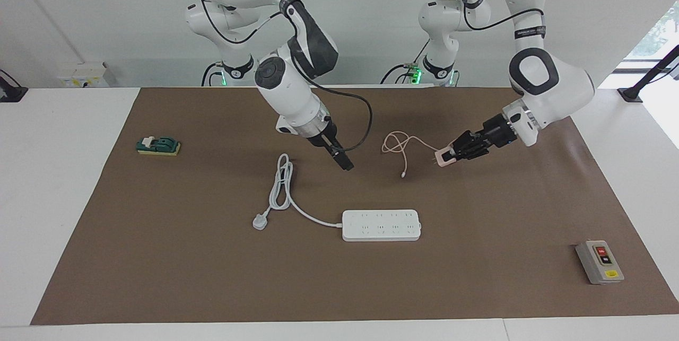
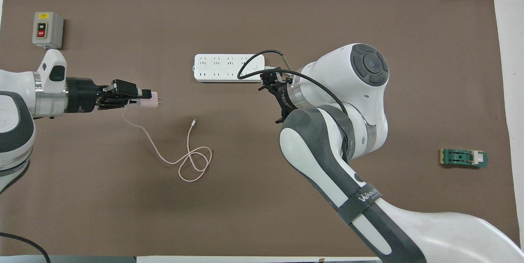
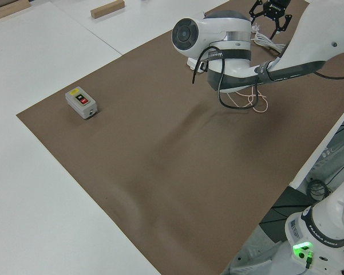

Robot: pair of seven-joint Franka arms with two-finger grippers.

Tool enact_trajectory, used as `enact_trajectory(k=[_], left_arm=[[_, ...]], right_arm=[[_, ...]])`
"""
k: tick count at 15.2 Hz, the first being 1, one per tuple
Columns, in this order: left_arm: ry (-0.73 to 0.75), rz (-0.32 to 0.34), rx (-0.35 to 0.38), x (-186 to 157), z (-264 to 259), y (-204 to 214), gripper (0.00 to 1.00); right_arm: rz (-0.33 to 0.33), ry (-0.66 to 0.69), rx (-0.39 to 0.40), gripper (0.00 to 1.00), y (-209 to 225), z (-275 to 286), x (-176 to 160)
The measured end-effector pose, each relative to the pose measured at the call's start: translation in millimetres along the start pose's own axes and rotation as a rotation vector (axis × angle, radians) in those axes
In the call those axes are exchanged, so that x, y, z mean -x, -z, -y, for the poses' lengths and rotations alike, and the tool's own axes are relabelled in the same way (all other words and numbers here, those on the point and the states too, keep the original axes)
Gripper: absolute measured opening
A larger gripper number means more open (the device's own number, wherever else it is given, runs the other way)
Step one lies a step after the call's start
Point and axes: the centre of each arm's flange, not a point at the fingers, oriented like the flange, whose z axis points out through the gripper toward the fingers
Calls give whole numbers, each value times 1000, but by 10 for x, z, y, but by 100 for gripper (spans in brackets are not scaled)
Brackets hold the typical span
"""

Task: Plug charger into power strip
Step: 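Carry the charger with the left gripper while the right gripper withdraws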

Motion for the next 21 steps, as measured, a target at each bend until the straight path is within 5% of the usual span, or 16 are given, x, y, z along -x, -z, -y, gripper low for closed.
enact_trajectory(k=[5, 14, 21], left_arm=[[36, 58, -245, 127, -233, 385, 32], [86, -46, -477, -8, -314, 871, 32], [241, -104, -522, -31, -391, 1022, 32]], right_arm=[[-140, 324, 66, 100, 331, -126, -327], [-204, 811, 236, 100, 1490, -778, -1513], [-241, 915, 344, 100, 2138, -1107, -1302]])
